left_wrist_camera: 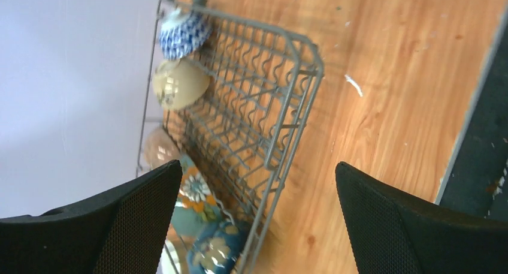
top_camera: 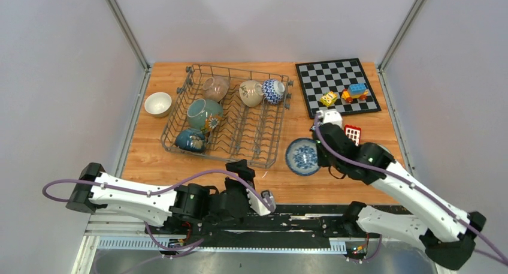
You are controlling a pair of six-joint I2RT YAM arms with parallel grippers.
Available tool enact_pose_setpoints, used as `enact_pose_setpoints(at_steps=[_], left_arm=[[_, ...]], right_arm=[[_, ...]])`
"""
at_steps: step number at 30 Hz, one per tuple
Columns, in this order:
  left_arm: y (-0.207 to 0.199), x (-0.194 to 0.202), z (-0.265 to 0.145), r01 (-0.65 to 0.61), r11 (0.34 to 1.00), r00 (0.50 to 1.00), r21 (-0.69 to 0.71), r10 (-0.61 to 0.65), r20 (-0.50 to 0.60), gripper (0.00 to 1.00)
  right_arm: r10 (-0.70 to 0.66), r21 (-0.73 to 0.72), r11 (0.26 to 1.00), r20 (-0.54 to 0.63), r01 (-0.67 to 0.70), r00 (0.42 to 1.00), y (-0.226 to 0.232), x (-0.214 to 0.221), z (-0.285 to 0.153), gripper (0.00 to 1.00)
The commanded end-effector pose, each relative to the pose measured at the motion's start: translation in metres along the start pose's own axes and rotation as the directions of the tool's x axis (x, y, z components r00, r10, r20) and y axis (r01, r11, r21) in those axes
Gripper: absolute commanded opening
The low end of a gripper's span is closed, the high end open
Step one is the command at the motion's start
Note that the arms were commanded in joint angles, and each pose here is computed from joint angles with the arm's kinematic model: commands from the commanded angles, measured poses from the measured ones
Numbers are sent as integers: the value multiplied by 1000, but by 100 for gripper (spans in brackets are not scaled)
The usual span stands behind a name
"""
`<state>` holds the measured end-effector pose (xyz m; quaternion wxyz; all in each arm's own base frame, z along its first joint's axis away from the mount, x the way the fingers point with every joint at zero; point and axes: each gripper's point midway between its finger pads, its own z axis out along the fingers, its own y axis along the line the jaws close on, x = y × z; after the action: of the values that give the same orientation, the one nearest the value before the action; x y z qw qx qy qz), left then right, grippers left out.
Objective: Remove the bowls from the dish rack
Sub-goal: Place the bowl at the center of the board.
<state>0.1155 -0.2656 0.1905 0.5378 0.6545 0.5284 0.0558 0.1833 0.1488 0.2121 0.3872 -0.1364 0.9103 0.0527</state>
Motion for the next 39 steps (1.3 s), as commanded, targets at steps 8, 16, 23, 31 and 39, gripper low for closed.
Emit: enact_pose_setpoints(at_steps=[8,16,23,31,39], left_arm=[[1,2,27,433,864,871,-257,-474,-129,100],[-17,0,35,652,706,713,-277,-695,-92,100],[-15,8,33,640,710,720,-294,-687,-92,100],[-13,14,30,655,690,709,-309,-702,-65,100],[-14,14,31,657,691,711,-302,-701,-56,100]], right_arm=[[389,214,905,-66,-368,919,-73,79,37,3],[599,259,779,-41,-571,800,-87,100,73,4],[651,306,717,28,-626,759,-103,101,86,4],[683,351,670,52,-654,728,-115,115,93,4],[719,384,624,59,-680,693,-125,128,100,3]])
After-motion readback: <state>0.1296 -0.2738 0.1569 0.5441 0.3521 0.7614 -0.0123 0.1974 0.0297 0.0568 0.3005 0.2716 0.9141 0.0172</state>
